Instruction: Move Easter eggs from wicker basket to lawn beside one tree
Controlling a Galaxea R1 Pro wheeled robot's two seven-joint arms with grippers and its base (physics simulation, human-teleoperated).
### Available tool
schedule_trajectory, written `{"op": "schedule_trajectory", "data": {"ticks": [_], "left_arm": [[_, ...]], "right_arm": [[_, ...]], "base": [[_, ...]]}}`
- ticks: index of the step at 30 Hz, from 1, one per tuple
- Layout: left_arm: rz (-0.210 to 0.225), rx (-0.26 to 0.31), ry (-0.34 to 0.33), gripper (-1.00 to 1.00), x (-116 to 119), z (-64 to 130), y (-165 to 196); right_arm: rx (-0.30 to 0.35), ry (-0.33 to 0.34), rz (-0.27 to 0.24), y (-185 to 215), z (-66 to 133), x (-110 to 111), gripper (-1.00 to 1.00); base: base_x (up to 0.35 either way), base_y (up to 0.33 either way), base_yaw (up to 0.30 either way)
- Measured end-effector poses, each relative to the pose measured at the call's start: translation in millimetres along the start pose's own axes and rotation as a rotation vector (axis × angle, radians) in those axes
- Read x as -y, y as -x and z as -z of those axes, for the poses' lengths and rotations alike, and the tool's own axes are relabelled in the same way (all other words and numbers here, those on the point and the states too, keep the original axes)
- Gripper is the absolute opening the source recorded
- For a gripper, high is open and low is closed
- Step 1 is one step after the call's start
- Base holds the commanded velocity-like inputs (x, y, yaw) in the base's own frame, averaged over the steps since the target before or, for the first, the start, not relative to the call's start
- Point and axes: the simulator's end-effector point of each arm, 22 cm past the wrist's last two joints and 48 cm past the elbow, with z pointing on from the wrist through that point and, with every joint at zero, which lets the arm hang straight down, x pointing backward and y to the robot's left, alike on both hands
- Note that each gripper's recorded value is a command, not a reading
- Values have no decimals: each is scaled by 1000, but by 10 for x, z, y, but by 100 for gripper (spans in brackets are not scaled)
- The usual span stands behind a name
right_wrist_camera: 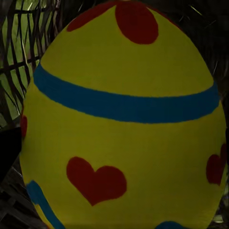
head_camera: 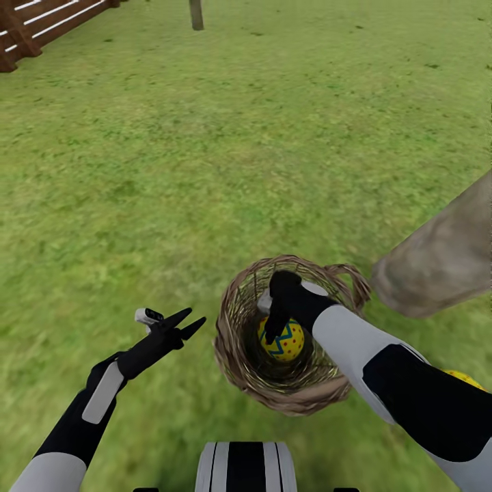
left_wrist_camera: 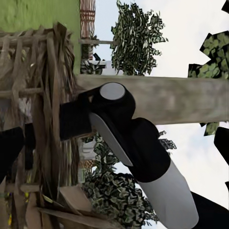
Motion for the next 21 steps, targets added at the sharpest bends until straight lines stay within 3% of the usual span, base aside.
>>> {"op": "schedule_trajectory", "data": {"ticks": [21], "left_arm": [[-40,-34,-43,100,477,-115,22]], "right_arm": [[51,-78,-3,41,569,117,-100]], "base": [[0,0,0]]}}
